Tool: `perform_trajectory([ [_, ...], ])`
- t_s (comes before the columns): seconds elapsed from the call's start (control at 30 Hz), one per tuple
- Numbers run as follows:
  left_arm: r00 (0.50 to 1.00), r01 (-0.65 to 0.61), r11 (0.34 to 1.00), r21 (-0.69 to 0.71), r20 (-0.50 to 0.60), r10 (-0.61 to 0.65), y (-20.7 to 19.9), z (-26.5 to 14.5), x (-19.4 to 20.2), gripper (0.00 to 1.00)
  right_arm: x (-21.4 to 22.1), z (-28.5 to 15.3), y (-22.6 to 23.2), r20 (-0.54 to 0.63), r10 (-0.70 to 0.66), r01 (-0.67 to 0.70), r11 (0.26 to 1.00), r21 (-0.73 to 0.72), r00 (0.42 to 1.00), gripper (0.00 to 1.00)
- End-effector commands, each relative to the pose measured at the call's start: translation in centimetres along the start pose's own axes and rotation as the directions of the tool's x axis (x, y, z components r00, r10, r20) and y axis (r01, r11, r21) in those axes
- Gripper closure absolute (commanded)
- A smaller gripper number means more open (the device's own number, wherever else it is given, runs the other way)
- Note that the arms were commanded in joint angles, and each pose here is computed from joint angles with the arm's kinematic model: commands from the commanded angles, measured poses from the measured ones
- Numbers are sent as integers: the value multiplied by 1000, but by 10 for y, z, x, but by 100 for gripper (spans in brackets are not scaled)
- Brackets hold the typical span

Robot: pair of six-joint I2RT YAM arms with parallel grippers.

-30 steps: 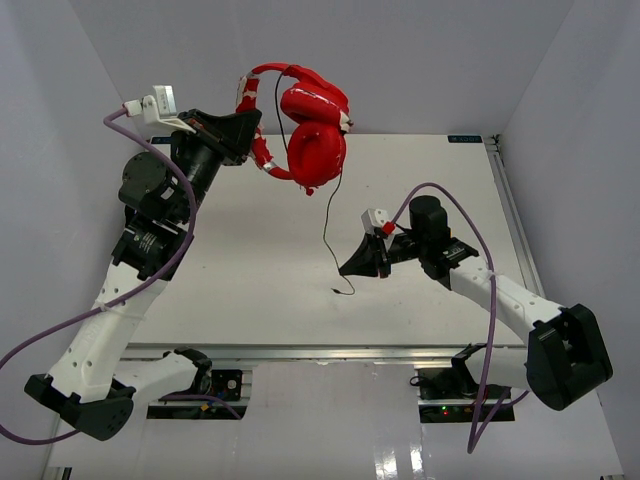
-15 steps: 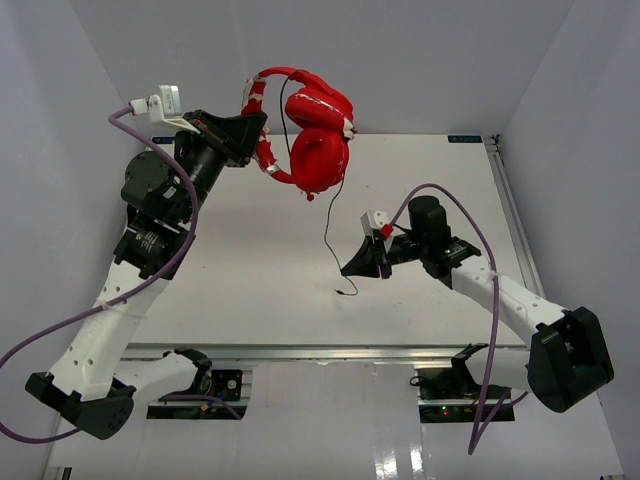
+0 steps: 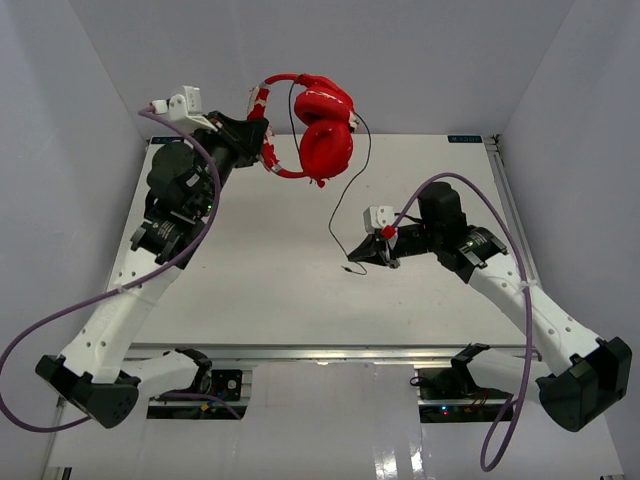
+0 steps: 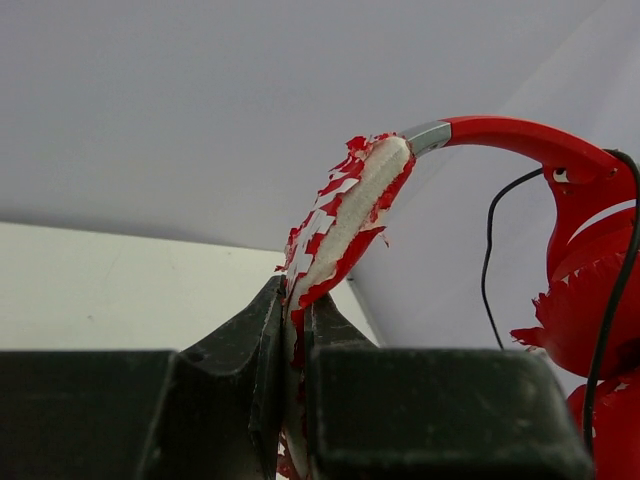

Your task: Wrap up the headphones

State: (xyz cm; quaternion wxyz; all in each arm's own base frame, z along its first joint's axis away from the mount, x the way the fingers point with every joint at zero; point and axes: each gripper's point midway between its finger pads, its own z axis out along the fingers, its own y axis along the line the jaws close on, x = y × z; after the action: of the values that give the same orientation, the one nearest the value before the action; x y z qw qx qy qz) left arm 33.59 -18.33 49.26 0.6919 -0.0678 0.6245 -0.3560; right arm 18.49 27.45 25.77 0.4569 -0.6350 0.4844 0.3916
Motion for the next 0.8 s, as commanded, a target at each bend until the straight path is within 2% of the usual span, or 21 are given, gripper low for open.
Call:
perform_trajectory([
  [0.0,1000,18,996,-83,0,-18,27,22,27,100,9,-20,1,-159,-22,34,997,68,987,92],
  [0.27,999,-5,982,-186,-41,-3,63,56,72,100,26,-35,2,-302,-20,51,994,95,953,92],
  [0.43,996,-52,973,-223,-80,35,80,65,94,100,44,-44,1,-416,-55,106,989,101,908,92],
  [0.57,987,-110,953,-283,-148,70,106,69,132,100,45,-53,-8,-480,-76,149,982,116,874,92],
  [0.77,965,-185,935,-303,-234,116,116,79,181,100,34,-61,-28,-526,-127,228,964,133,841,92],
])
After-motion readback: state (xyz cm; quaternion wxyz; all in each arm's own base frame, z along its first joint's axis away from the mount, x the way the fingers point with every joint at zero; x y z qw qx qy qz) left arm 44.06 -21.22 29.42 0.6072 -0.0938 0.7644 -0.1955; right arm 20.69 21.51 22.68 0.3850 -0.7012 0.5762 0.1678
